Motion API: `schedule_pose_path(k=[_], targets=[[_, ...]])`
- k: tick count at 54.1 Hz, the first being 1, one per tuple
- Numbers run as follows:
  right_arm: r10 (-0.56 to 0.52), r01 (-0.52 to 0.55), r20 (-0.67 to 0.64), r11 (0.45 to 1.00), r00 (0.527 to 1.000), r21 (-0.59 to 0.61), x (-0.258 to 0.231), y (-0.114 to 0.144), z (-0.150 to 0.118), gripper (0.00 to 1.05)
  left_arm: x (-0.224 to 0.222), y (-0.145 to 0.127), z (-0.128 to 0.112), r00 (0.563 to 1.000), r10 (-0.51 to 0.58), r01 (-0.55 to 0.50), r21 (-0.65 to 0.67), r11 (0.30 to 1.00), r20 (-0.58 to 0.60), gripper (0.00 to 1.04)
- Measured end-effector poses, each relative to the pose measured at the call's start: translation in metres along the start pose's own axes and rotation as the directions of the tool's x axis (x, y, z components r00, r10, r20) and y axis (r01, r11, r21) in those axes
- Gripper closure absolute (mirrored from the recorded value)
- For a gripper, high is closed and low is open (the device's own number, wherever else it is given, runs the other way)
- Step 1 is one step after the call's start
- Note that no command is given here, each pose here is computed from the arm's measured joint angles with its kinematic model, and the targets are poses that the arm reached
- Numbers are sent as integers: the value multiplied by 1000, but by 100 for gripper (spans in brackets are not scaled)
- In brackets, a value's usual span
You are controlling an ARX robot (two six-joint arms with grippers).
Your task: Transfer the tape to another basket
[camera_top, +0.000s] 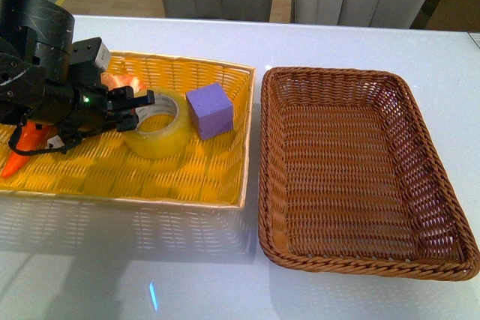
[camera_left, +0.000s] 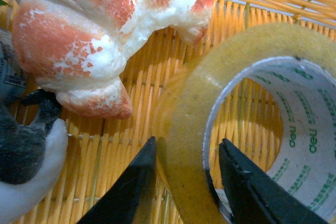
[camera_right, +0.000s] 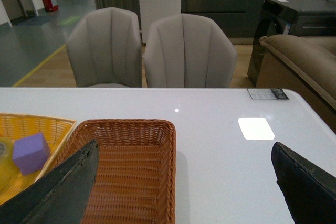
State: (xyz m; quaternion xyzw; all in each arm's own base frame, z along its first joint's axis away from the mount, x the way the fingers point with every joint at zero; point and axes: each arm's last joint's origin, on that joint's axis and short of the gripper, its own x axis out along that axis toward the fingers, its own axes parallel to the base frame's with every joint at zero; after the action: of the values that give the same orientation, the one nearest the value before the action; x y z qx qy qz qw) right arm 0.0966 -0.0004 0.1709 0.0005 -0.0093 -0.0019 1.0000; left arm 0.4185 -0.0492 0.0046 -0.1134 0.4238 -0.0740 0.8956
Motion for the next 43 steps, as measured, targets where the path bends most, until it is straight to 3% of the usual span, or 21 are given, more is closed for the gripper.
schedule_pose_path(k=[7, 26, 43], targets=[[0, 0, 0, 1000, 1000, 0, 0, 0, 0, 9, -11, -2, -2, 1000, -10, 9, 25, 1000, 6, 89], [0, 0, 0, 1000, 1000, 0, 0, 0, 0, 9, -61, -18, 21, 992, -52, 43, 83, 996, 117, 90], [0, 0, 0, 1000, 1000, 0, 0, 0, 0, 9, -69, -80, 40, 978, -162, 137, 188, 973, 128, 90]])
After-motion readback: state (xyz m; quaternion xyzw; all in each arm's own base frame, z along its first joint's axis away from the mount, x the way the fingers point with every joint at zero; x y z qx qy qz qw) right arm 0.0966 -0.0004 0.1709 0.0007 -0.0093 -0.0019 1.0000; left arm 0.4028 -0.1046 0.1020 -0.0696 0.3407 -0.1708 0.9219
